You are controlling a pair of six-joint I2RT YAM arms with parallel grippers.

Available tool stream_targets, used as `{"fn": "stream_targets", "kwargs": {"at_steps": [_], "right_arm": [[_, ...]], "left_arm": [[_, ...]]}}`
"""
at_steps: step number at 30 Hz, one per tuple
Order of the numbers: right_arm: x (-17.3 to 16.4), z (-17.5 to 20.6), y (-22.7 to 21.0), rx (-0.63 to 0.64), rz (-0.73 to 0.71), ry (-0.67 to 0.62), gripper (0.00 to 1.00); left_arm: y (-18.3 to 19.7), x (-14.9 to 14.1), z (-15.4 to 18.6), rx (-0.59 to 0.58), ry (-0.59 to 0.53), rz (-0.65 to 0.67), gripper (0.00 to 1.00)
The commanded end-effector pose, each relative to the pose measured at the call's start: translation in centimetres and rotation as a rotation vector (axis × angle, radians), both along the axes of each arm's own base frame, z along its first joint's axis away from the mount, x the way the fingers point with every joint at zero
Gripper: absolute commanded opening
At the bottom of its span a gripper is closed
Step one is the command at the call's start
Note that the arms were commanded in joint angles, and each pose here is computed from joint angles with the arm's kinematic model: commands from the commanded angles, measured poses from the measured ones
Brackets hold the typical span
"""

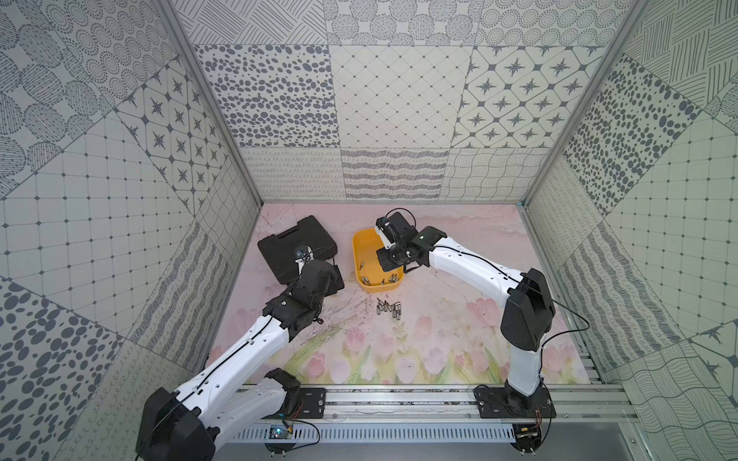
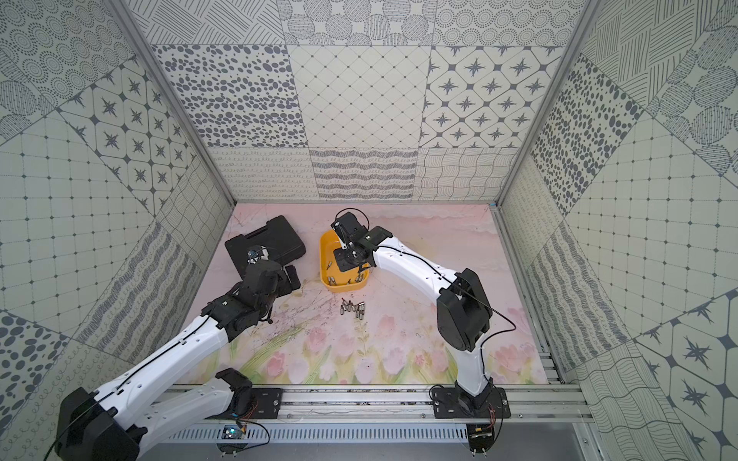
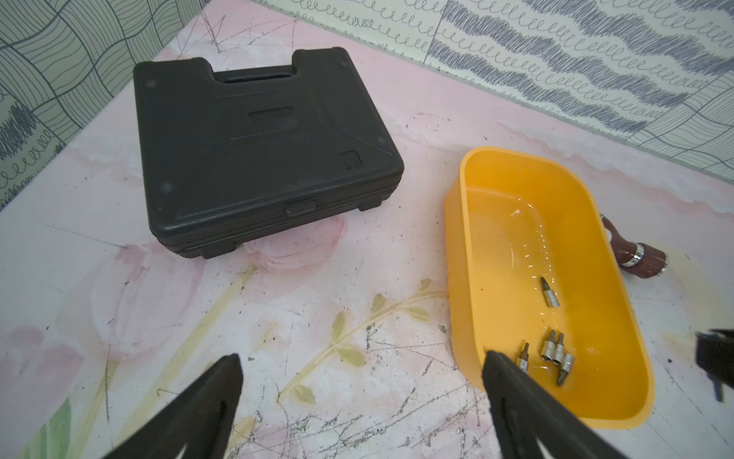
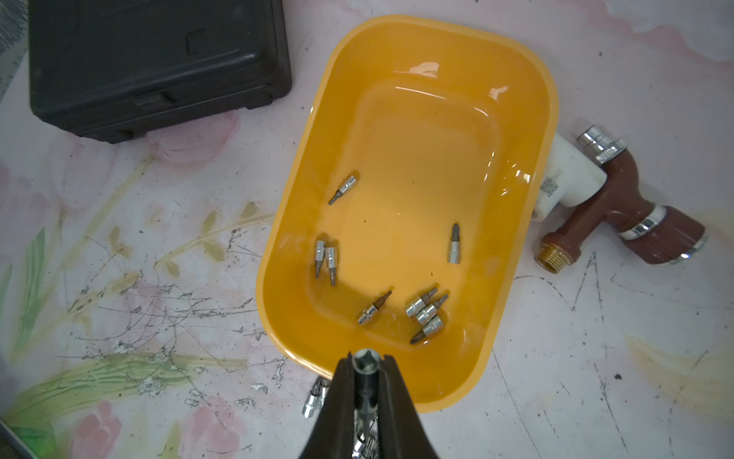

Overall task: Put the bit on the desktop into the storage box
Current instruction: Place the screwdriver bit in the storage box.

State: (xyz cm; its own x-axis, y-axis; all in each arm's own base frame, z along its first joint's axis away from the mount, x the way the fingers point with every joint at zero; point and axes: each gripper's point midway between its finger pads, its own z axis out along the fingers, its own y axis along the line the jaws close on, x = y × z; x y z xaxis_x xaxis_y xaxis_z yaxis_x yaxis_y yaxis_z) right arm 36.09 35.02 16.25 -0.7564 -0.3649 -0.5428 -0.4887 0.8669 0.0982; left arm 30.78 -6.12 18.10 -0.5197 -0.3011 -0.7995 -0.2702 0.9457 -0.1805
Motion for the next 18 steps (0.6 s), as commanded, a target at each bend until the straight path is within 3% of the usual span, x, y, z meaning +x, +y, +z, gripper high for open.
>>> {"fn": "stream_targets", "kwargs": {"at_steps": [1, 8, 18], "right_arm": [[1.6, -0.7, 0.6, -0.02, 0.004, -0.024, 0.06], [3.4, -3.4, 0.8, -0.06, -0.016, -0.008, 0.06], [3.6, -6.8, 1.1, -0.093, -0.017, 0.045, 0.07]], "left_arm": [[-0.4, 0.2, -0.4, -0.019, 0.025, -0.012, 0.99], [-0.8, 0.2, -0.8, -0.027, 0.043, -0.024, 0.99], [-1.0, 0.2, -1.1, -0.035, 0.055, -0.029, 1.0]]}}
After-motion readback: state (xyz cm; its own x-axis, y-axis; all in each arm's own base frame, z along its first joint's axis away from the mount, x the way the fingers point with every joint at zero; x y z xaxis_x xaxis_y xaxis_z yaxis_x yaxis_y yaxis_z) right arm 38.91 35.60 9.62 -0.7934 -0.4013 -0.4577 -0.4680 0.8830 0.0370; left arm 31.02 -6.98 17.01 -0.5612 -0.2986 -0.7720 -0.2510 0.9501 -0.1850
